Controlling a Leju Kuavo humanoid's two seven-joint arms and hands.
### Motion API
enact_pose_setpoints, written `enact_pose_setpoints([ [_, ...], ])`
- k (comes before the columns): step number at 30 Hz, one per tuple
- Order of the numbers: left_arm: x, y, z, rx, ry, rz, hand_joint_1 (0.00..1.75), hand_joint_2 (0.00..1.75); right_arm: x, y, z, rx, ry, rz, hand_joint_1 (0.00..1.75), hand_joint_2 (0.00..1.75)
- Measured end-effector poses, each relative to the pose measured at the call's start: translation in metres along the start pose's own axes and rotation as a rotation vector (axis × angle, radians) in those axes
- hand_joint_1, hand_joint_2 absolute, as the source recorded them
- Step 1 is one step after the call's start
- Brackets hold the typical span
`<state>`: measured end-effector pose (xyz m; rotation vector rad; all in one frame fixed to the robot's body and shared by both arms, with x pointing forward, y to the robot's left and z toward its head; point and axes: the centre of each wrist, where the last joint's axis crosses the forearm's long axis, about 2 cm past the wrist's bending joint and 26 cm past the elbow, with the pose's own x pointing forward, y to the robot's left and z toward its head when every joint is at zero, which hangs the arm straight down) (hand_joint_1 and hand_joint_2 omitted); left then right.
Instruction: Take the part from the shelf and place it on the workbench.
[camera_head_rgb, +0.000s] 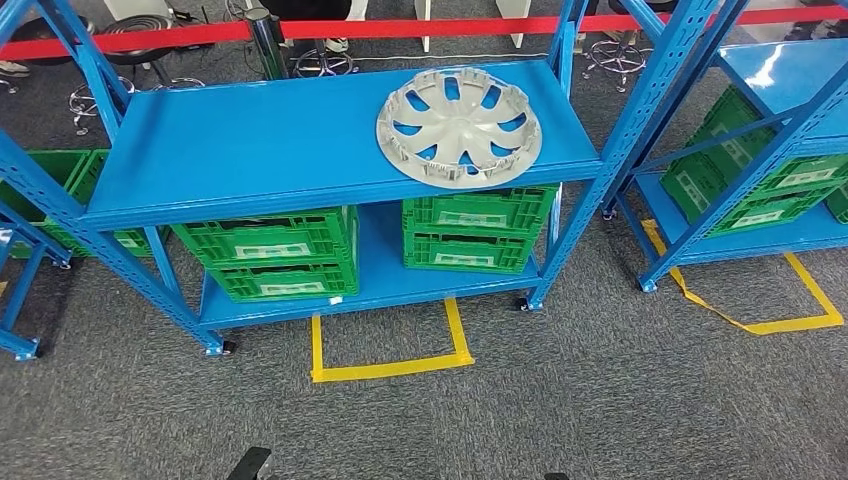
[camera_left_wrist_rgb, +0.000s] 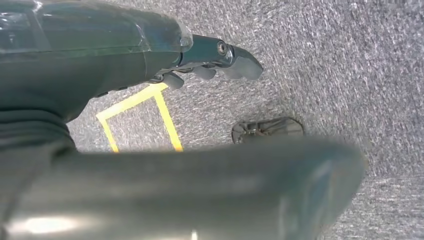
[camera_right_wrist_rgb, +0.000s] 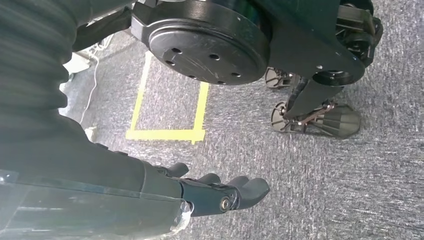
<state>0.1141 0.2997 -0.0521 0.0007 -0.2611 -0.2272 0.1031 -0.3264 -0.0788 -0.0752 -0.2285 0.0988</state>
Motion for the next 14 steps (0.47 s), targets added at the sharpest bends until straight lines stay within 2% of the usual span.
enact_pose_setpoints([
  [14, 0.0002, -0.0001, -0.0003, 0.014, 0.001, -0.022, 0.0, 1.75, 0.0013, -0.0005, 0.0001, -0.03, 0.0, 0.033, 0.0, 1.75],
])
